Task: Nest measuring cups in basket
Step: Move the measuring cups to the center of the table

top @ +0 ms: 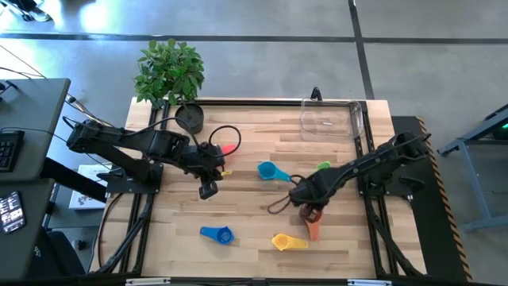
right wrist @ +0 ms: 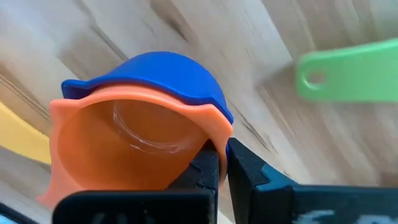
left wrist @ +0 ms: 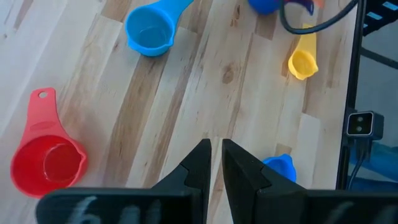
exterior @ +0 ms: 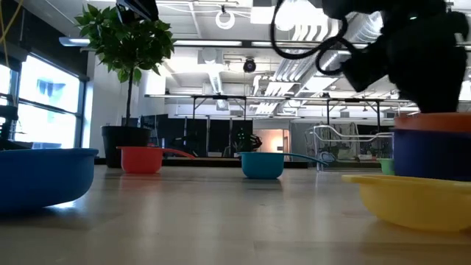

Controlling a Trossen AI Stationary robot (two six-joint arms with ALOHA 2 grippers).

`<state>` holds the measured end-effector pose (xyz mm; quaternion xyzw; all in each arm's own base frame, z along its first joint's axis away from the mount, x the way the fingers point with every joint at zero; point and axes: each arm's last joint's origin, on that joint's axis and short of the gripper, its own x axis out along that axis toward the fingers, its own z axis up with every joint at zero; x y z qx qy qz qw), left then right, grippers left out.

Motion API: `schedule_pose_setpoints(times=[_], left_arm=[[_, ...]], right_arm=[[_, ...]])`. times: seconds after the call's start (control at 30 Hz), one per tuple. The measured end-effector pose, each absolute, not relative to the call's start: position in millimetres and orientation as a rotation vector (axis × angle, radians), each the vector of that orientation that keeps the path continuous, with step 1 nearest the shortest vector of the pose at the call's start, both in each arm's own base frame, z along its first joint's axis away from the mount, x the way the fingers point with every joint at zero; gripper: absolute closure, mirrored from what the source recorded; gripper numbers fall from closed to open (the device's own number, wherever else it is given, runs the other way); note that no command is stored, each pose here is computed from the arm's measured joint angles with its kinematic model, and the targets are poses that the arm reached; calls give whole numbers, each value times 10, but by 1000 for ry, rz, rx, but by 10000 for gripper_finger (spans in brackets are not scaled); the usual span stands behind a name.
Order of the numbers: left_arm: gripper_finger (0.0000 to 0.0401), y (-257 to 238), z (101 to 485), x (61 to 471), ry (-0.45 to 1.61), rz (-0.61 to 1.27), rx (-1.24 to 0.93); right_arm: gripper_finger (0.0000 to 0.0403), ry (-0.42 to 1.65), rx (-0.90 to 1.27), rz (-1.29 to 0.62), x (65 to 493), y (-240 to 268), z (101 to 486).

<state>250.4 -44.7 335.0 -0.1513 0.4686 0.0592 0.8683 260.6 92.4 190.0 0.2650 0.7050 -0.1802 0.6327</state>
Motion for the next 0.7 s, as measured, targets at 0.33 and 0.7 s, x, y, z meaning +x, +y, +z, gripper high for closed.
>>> schedule_pose_setpoints(times=[0.33,0.7], left_arm=[[371,-447,3350,2504,981,119,-307],[371,-447,3350,2503,981,119,-307]], right_arm=[[402,1496,822,-524,2776,658,1904],[389,1482,870,-565,2800,550,1904]])
